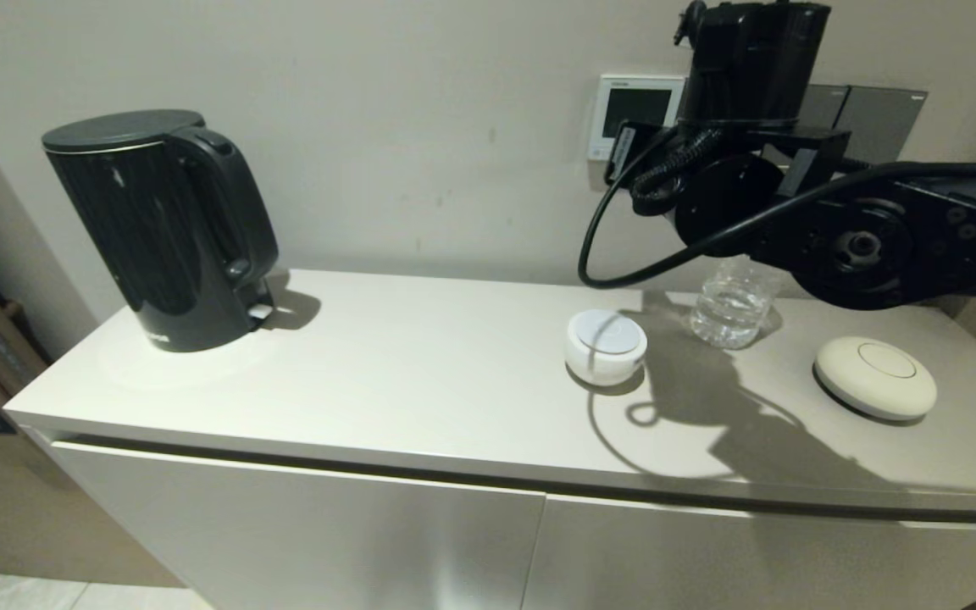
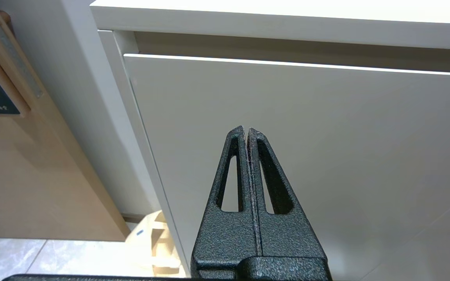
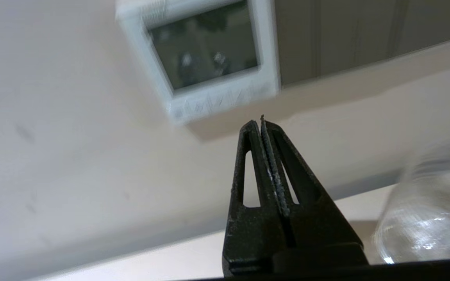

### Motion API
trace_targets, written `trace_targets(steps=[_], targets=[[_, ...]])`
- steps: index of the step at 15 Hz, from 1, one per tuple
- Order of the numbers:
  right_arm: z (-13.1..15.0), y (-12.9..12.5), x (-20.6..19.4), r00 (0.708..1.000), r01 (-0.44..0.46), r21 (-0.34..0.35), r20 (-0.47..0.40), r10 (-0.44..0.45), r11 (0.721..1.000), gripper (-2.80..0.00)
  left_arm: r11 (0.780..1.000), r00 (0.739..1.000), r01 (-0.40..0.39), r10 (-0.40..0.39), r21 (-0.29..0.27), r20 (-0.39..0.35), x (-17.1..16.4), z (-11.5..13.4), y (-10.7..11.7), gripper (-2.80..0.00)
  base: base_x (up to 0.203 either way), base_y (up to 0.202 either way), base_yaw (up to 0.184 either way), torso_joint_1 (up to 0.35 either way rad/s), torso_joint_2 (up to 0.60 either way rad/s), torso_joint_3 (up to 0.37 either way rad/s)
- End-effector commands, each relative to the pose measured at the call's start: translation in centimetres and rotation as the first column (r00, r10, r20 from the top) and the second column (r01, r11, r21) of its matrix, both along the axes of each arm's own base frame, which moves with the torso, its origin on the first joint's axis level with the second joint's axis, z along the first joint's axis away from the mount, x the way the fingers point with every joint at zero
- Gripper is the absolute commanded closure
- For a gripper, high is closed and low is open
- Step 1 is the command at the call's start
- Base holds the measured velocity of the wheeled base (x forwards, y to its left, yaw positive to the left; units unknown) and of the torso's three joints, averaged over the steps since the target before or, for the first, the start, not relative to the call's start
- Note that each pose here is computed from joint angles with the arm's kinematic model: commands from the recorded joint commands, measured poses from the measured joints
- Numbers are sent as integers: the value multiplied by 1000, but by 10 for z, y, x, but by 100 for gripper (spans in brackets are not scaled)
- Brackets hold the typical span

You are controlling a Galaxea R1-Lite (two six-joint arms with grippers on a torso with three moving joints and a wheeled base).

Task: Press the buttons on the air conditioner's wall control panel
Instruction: Turn on the central air conditioner

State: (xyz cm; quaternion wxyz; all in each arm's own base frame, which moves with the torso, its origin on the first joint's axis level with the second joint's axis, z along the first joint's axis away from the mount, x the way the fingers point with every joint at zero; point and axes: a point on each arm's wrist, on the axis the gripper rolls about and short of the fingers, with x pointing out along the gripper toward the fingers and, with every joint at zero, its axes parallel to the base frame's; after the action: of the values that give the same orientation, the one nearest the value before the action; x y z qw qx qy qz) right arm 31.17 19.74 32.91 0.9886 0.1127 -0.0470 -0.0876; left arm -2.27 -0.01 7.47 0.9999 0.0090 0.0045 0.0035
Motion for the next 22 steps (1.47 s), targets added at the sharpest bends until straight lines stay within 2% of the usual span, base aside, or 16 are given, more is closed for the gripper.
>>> trace_targets(steps=[1,3,10,22], targets=[[-9,-2,4,1000,-21,-8,2,21,1000,0,1000,1000,-2,2,-1,0,0,0,0,0,0,0,0,0,0,0],[-14,-10,14,1000,6,-18,-10,-7,1000,0,1000,1000,-1,1,-1,0,0,0,0,0,0,0,0,0,0,0],[-24,-12,42,1000,8,-24,-12,-8,1000,0,1000,1000,-1,1,-1,0,0,0,0,0,0,0,0,0,0,0],[-19,-23,64,998,55,-24,14,-55,998,0,1000,1000,-1,1,0,0,0,0,0,0,0,0,0,0,0,0]])
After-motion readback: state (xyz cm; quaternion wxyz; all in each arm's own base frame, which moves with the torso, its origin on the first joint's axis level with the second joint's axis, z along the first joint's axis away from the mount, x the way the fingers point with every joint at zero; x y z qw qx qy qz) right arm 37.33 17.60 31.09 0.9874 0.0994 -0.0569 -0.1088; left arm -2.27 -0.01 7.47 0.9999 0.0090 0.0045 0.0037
